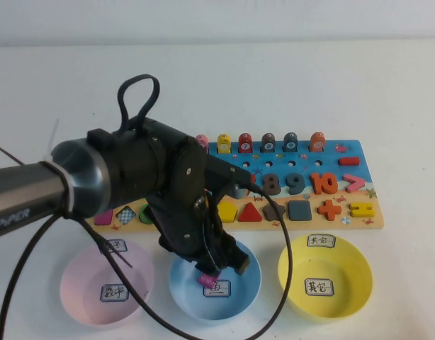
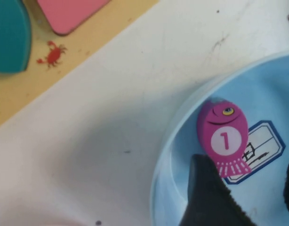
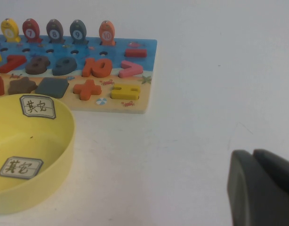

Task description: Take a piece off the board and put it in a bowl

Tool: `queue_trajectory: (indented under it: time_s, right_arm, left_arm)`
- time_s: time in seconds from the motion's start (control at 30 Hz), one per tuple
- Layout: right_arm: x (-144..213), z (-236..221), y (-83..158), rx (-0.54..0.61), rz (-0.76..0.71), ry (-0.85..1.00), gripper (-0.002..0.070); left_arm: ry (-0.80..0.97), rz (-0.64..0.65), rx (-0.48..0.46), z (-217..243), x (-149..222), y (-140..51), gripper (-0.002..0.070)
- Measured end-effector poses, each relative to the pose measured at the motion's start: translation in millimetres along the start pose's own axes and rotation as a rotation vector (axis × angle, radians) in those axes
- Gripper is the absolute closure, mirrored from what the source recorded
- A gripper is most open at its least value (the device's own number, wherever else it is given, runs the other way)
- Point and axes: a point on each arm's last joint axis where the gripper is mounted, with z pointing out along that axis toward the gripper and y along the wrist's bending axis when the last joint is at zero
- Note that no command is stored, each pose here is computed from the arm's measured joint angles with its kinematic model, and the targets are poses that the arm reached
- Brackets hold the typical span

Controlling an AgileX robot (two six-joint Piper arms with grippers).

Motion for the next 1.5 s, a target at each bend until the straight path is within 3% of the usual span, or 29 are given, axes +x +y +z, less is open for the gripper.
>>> queue_trajectory:
  time_s: [0.23,0.37,0.5,0.7,1.07,1.5]
  right_arm:
    - [0.0,0.0,0.0,0.000,0.000,0.000,0.0694]
    - [0.0,0.0,0.0,0.000,0.000,0.000,0.0694]
    - [0.0,0.0,0.0,0.000,0.000,0.000,0.0694]
    - [0.0,0.0,0.0,0.000,0.000,0.000,0.0694]
    - [0.0,0.0,0.0,0.000,0.000,0.000,0.0694]
    - [0.1,0.0,0.0,0.000,0.000,0.001,0.0694]
  left_arm:
    - [-0.129,0.042,-0.040,-51.1,6.6,2.9,0.0398]
    - [-0.247,0.070,-0.072,-85.2,20.6,6.2,0.0578]
    - [-0.388,0.090,-0.080,-102.6,46.8,9.0,0.0659]
    - [-0.613,0.090,-0.056,-112.4,98.1,12.2,0.0676]
    - [-1.073,0.018,0.068,-91.1,181.4,16.5,0.0677]
    - [-1.056,0.025,0.070,-65.5,200.0,18.7,0.0678]
